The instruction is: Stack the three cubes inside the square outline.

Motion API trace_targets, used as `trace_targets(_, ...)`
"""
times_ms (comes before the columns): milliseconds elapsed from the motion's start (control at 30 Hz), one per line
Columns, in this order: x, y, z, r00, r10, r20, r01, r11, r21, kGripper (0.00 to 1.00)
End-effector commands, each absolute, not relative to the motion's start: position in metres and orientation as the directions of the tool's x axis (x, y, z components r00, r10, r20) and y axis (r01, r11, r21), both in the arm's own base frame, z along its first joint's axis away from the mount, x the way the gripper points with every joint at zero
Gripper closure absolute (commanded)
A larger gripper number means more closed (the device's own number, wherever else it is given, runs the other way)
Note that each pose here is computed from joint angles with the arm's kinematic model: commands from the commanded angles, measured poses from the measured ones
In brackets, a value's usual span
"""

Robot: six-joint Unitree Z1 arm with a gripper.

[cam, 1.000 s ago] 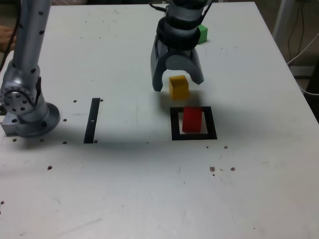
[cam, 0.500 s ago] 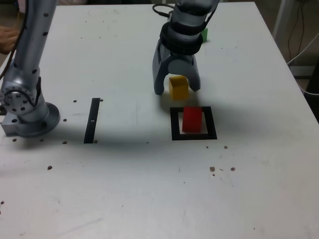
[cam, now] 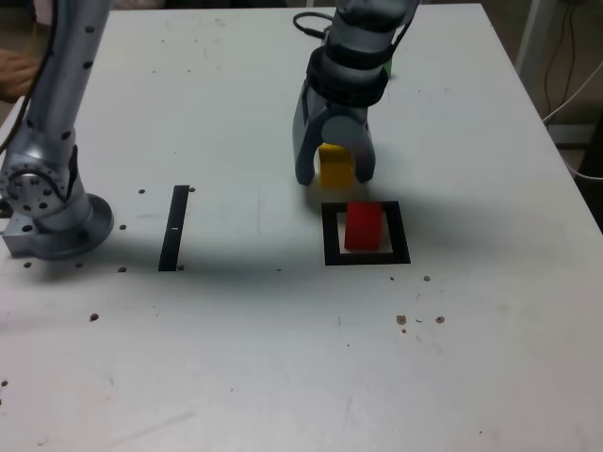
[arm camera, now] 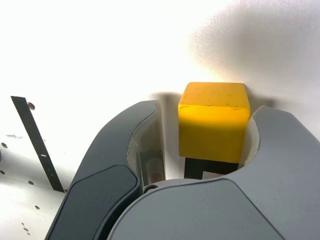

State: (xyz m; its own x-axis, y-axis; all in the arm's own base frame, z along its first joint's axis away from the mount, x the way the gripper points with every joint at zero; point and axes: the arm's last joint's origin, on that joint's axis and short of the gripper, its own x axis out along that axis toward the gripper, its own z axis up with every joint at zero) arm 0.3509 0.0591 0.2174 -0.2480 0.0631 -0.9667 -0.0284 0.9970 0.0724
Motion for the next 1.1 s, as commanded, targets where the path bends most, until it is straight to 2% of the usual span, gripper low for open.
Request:
trace_targets(0, 0.353, 0.06, 0.217, -0.243, 0.059, -0.9681, -0.026, 0.997, 0.068, 0.41)
trace_targets(367, 0.356, 0.06, 0.217, -0.223, 0.055, -0.9734, -0.023, 0.998, 0.061, 0.55)
trace_targets(533, 0.359, 0.059, 0.213, -0.205, 0.034, -0.9782, -0.016, 0.999, 0.038, 0.57)
trace_targets(733, 0.36, 0.059, 0.213, -0.197, 0.021, -0.9802, -0.013, 1.0, 0.024, 0.63)
trace_targets(867, 0.359, 0.059, 0.222, -0.173, 0.03, -0.9845, -0.012, 0.999, 0.032, 0.66)
trace_targets(1067, 0.354, 0.055, 0.246, -0.143, 0.062, -0.9878, -0.002, 0.998, 0.063, 0.67)
